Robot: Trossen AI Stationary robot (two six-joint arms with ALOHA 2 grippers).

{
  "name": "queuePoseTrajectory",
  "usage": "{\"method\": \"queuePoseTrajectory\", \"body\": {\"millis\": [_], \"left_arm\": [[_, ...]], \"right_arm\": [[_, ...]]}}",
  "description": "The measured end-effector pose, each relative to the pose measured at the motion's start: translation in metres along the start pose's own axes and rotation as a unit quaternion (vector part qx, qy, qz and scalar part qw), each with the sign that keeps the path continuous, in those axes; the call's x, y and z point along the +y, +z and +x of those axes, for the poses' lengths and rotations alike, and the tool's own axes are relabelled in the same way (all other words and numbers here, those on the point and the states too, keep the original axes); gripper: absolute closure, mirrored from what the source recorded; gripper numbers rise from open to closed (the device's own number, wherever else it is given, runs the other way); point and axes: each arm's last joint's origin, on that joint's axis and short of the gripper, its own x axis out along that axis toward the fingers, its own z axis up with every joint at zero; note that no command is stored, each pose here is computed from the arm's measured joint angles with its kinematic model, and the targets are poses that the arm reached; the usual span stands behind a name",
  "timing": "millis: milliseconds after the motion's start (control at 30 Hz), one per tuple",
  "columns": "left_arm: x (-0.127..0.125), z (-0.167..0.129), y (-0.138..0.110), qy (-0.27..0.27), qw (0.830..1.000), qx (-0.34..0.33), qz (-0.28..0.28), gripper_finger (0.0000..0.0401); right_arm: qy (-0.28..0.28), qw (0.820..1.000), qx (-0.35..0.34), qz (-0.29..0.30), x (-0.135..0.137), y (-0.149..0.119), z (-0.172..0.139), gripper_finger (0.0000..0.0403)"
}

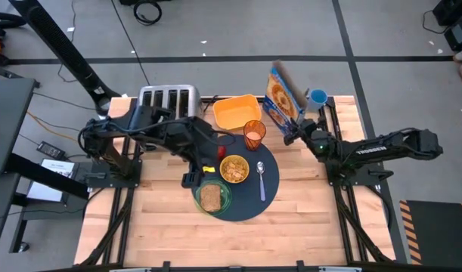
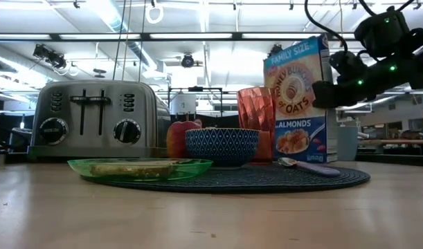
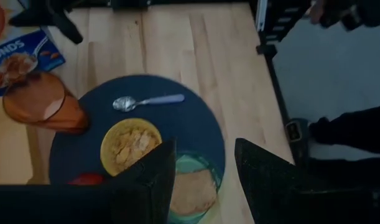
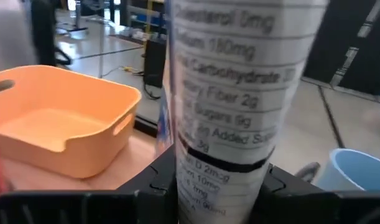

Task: Arrange a breakfast setting
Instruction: Adjust the blue cereal box

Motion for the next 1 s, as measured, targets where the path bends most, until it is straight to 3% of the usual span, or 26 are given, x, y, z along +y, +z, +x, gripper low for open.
{"method": "queuePoseTrajectory", "body": {"millis": [100,400,600,733,1000], "left_arm": [[-0.002,0.0,0.003,-0.004,1.0,-0.016,-0.006,0.023],[-0.002,0.0,0.01,-0.003,0.998,-0.051,-0.023,0.023],[-0.002,0.0,0.01,-0.005,0.998,-0.051,-0.047,0.023],[-0.002,0.0,0.01,-0.005,0.997,-0.051,-0.058,0.023],[-0.001,-0.001,0.01,0.001,0.996,-0.055,-0.066,0.023]], "right_arm": [[-0.015,1.0,0.0,0.013,-0.001,0.0,-0.001,0.0272],[0.052,0.993,0.028,0.102,-0.003,-0.005,0.006,0.0187],[0.061,0.991,0.032,0.112,-0.006,-0.003,0.011,0.0143],[0.056,0.992,0.029,0.109,-0.007,0.002,0.015,0.0143],[0.049,0.986,0.122,0.097,-0.009,-0.023,0.025,0.0202]]}}
